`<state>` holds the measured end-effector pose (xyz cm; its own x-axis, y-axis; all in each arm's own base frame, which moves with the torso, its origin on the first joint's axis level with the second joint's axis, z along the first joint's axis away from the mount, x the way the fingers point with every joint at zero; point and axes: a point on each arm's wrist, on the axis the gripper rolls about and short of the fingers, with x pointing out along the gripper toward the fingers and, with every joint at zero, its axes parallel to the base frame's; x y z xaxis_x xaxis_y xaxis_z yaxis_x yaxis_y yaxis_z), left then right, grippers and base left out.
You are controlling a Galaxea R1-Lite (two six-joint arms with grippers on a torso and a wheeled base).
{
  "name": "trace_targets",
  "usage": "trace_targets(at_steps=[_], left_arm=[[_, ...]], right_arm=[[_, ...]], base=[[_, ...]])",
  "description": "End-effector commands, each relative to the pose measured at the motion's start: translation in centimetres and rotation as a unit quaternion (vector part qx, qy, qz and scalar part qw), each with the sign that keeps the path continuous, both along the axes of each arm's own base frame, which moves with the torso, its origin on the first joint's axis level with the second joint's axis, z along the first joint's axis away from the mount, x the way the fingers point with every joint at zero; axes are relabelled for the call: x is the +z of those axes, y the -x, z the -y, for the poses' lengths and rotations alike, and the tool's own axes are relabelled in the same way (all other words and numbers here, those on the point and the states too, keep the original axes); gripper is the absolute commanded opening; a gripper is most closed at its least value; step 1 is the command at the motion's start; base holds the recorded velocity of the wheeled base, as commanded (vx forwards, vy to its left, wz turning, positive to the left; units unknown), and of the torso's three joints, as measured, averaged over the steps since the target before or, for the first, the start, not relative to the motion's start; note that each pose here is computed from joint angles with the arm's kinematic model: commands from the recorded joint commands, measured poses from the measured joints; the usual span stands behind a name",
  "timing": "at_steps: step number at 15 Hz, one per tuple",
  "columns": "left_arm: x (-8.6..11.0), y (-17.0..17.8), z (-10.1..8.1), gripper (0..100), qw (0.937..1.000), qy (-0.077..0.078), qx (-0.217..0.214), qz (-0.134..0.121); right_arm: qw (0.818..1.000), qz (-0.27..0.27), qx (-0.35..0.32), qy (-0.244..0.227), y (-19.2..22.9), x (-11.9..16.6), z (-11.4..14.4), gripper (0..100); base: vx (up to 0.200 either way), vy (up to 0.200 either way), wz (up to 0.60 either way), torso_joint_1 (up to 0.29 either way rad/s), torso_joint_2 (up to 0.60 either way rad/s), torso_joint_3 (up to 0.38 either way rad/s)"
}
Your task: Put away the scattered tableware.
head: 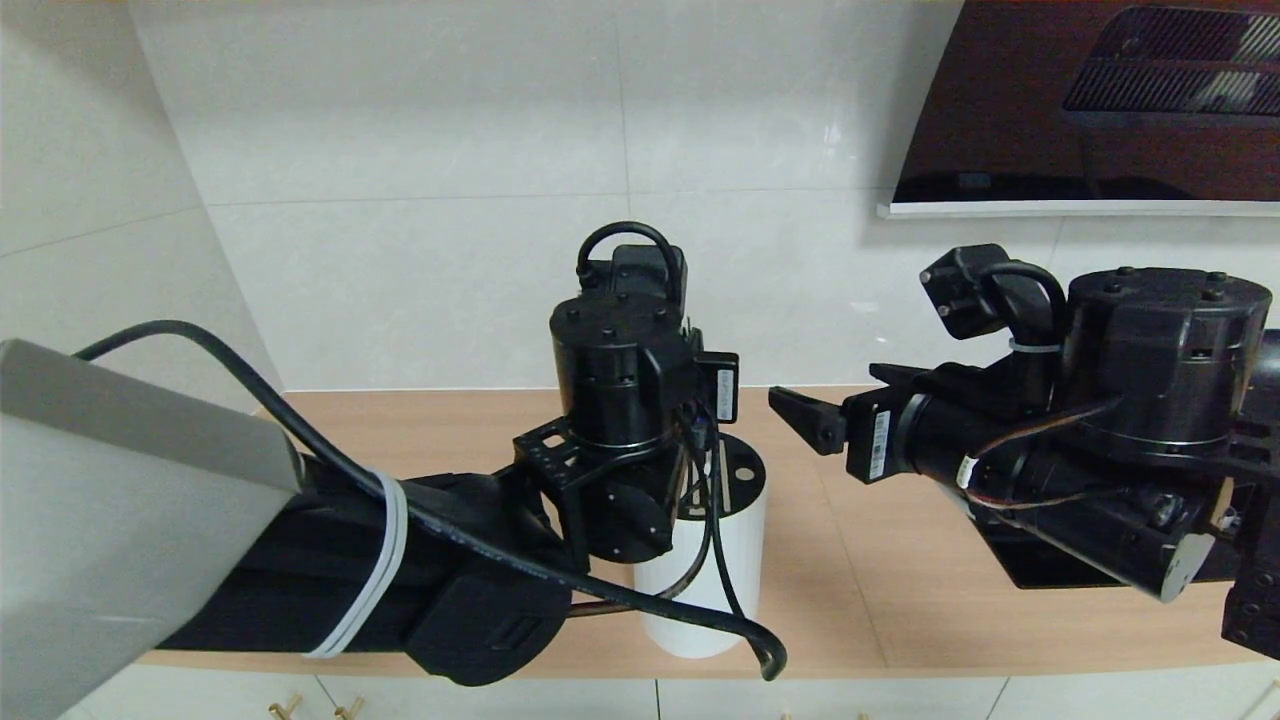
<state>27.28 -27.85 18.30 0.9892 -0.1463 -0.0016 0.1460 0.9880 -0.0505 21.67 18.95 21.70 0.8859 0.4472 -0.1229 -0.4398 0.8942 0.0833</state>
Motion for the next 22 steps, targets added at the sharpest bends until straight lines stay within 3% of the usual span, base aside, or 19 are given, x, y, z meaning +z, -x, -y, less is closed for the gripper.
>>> trace_targets(at_steps=[1,4,10,21,22], left_arm=[[-1.2,-0.2,0.5,0,0.9999,-0.010,-0.002,-0.013],[-2.1,-0.3,0.6,0,0.9996,-0.013,-0.002,-0.026],[-5.8,-1.2,0.4,0,0.9970,-0.044,0.009,-0.064],[-7.1,-1.5,0.7,0,0.9962,-0.046,0.010,-0.074],[-7.0,-1.5,0.7,100,0.9963,-0.045,0.010,-0.073]], right_arm=[[1.000,-0.001,0.000,0.001,0.0,-0.1,0.0,100],[1.000,-0.001,0.000,0.001,0.0,-0.1,0.0,100],[1.000,-0.005,0.000,0.005,-0.2,-0.4,-0.2,100],[1.000,-0.007,0.001,0.006,-0.1,-0.5,-0.2,100],[1.000,-0.007,0.001,0.006,-0.1,-0.5,-0.2,100]], base=[[0.000,0.000,0.00,0.000,0.00,0.000],[0.000,0.000,0.00,0.000,0.00,0.000],[0.000,0.000,0.00,0.000,0.00,0.000],[0.000,0.000,0.00,0.000,0.00,0.000],[0.000,0.000,0.00,0.000,0.00,0.000]])
